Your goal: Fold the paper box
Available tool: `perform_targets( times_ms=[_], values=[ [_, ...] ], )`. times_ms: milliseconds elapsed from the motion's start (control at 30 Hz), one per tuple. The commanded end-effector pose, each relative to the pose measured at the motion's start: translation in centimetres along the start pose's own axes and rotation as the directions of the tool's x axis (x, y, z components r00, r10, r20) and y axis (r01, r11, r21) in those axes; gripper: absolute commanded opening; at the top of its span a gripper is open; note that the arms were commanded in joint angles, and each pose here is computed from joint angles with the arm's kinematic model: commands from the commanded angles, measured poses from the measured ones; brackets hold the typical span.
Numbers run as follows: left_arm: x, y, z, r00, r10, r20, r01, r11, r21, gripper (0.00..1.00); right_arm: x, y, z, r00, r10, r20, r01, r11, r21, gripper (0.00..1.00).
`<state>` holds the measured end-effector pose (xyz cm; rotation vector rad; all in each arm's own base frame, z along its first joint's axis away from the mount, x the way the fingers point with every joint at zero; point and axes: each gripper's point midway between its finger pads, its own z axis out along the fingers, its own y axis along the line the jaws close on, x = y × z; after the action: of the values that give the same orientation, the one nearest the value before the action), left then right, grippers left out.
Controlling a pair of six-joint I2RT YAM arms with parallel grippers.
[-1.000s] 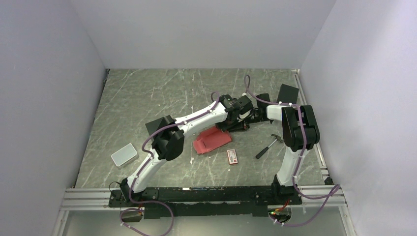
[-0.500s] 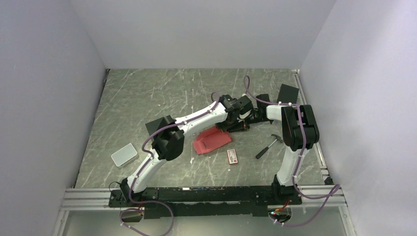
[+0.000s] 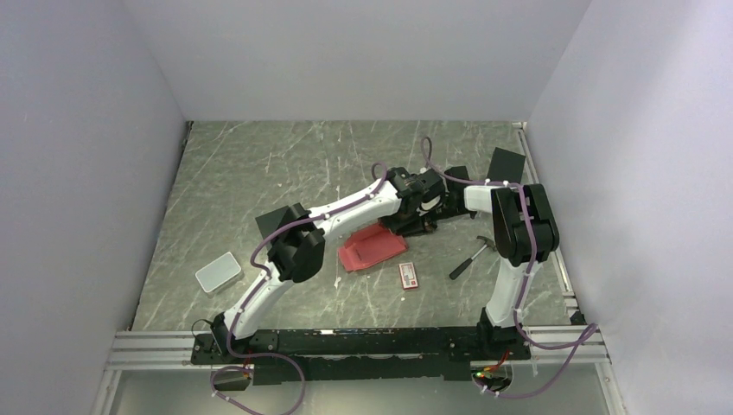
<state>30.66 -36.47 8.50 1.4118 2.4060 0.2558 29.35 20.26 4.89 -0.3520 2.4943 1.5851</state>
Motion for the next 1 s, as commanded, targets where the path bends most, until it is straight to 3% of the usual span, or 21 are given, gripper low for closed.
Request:
perform_targets(
  times_ms=[0,500,967],
  values=[
    [-2.2,-0.4,-1.2,0.995,-0.051,0.082,0.05,0.999,0.01,0.0,-1.0,0.3,-0.1,0.996,-0.085,0.014,0.084,0.995,0.053,0.43],
    [-2.6,-1.0,-2.2,0.992,-0.076,0.103,0.073,0.997,0.032,0.0,-1.9,-0.6,-0.9,0.987,-0.144,0.065,0.129,0.972,0.196,0.42],
    [-2.5,-1.1,-2.4,0.988,-0.116,0.102,0.113,0.993,0.035,0.0,-1.7,-0.1,-0.5,0.984,-0.168,0.059,0.154,0.969,0.191,0.47]
  ],
)
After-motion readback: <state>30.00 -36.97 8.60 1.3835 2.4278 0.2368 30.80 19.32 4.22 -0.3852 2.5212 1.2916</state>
